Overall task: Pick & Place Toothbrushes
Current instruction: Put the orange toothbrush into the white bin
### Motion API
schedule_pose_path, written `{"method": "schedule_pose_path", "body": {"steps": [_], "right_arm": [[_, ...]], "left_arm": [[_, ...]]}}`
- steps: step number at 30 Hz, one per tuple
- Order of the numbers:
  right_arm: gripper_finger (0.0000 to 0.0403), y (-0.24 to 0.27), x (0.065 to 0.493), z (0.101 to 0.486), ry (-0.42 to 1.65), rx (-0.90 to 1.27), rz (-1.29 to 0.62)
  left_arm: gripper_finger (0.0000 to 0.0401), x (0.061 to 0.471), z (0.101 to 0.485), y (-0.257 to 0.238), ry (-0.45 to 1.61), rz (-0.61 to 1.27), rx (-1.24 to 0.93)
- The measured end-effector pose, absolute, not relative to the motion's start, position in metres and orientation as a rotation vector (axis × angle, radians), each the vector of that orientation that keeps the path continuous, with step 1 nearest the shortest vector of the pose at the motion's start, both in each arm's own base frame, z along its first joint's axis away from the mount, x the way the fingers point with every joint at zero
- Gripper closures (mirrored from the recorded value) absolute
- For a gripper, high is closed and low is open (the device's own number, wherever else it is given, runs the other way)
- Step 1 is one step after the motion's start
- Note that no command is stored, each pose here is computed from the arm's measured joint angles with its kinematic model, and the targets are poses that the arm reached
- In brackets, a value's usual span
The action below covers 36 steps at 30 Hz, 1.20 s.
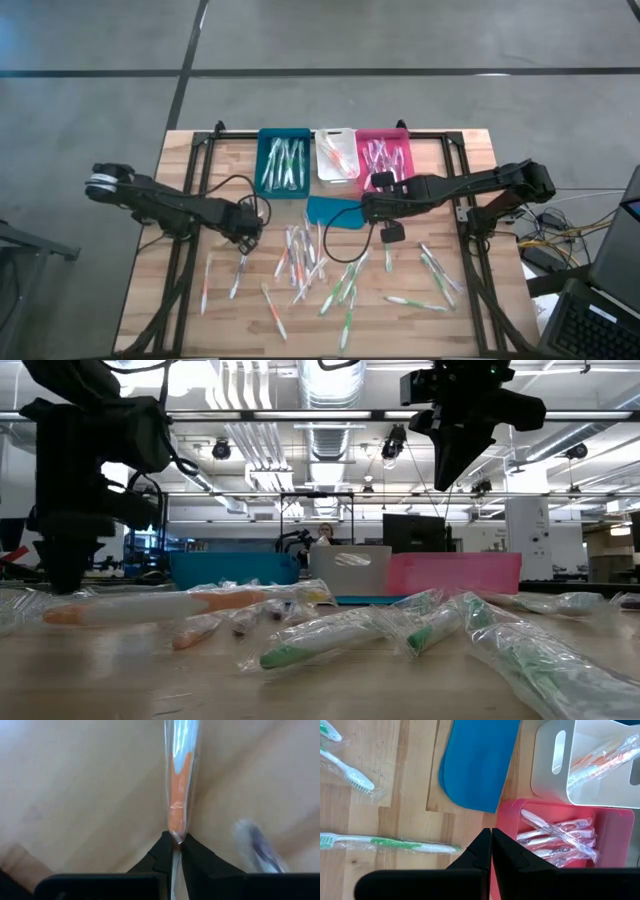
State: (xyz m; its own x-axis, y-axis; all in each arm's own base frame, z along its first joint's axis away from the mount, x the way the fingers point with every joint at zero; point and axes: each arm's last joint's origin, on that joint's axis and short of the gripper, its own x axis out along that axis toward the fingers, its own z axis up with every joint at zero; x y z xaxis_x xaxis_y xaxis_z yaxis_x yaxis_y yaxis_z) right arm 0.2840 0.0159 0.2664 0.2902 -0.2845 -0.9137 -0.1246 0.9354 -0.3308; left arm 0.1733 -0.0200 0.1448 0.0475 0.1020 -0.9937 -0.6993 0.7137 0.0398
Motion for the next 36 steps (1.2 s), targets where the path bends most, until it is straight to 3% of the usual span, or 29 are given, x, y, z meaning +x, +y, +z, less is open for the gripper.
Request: {"method": "schedule_pose_path", "body": {"steps": [8,15,24,31,36], "right_arm": [[0.0394,0.016,0.284,0.266,1.282,-0.376,-0.107],[0.0394,0.016,0.284,0.266,1.281,-0.374,-0.108],[0.0394,0.015,0.262,0.276,1.258,-0.264,-0.112],[0.0394,0.016,0.241,0.295,0.863,-0.131,-0.052],[0.0394,0.018,0.226,0.292,0.686,0.0,0.012]], "left_arm": [[0.0374,0.184,0.16,-0.028,1.448,0.47,-0.564],[0.0383,0.192,0.19,-0.028,1.416,0.516,-0.328],[0.0399,0.216,0.218,-0.043,1.13,0.439,0.149],[0.04,0.239,0.223,-0.066,0.924,0.239,0.604],[0.04,0.257,0.213,-0.083,0.894,0.136,1.118]]}}
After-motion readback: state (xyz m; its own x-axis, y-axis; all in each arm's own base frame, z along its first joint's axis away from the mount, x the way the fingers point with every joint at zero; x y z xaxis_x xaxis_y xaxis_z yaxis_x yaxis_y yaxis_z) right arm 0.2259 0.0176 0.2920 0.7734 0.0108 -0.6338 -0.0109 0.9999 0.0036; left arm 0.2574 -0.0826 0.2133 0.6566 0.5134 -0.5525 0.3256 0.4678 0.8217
